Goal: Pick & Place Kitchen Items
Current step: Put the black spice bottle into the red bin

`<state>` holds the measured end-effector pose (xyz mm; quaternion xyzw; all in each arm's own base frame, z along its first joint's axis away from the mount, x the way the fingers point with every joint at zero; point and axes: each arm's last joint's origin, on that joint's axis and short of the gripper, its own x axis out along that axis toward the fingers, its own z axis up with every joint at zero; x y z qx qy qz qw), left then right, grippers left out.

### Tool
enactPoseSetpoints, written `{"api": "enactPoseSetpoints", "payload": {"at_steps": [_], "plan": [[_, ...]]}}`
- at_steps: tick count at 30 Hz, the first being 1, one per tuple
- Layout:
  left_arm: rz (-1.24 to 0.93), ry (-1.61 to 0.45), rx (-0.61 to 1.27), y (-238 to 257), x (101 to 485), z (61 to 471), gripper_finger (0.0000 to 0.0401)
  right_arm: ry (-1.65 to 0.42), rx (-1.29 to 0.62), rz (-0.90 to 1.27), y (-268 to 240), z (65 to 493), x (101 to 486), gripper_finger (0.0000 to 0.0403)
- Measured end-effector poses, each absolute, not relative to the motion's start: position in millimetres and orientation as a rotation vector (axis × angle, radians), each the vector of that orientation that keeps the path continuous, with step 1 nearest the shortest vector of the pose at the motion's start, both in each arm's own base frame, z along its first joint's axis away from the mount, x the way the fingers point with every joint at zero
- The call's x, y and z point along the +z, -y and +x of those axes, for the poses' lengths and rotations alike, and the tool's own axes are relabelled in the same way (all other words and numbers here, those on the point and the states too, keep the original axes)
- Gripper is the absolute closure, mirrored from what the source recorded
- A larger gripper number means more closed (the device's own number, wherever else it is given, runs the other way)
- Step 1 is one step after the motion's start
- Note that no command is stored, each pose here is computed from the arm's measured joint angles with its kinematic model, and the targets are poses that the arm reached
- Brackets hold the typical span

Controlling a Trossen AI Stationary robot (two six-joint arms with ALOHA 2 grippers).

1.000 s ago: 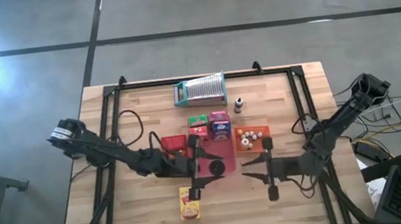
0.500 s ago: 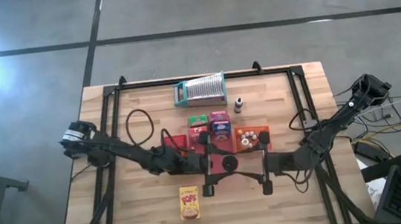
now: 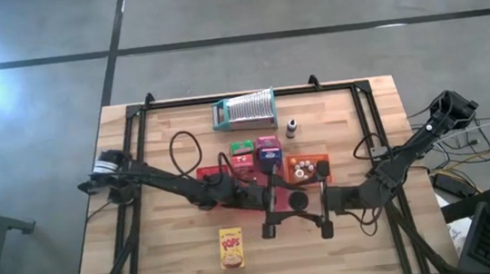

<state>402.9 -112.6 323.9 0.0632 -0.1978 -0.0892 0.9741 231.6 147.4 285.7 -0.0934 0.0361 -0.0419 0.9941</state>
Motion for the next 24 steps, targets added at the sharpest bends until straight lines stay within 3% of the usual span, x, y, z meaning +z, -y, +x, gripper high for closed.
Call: {"api": "enactPoseSetpoints", "payload": {"at_steps": [5, 15, 19, 24], "plan": [[0.13, 0.413, -0.19, 113, 327, 404, 0.0171, -0.075, -0.084, -0.184, -147, 232, 285, 0.0112], [0.124, 0.396, -0.191, 113, 325, 404, 0.0171, -0.079, -0.084, -0.194, -147, 232, 285, 0.0226], [0.101, 0.343, -0.192, 112, 326, 403, 0.0167, -0.103, -0.086, -0.19, -147, 231, 282, 0.0232], [0.098, 0.178, -0.179, 109, 337, 395, 0.0132, -0.169, -0.089, -0.185, -146, 230, 274, 0.0218]]}}
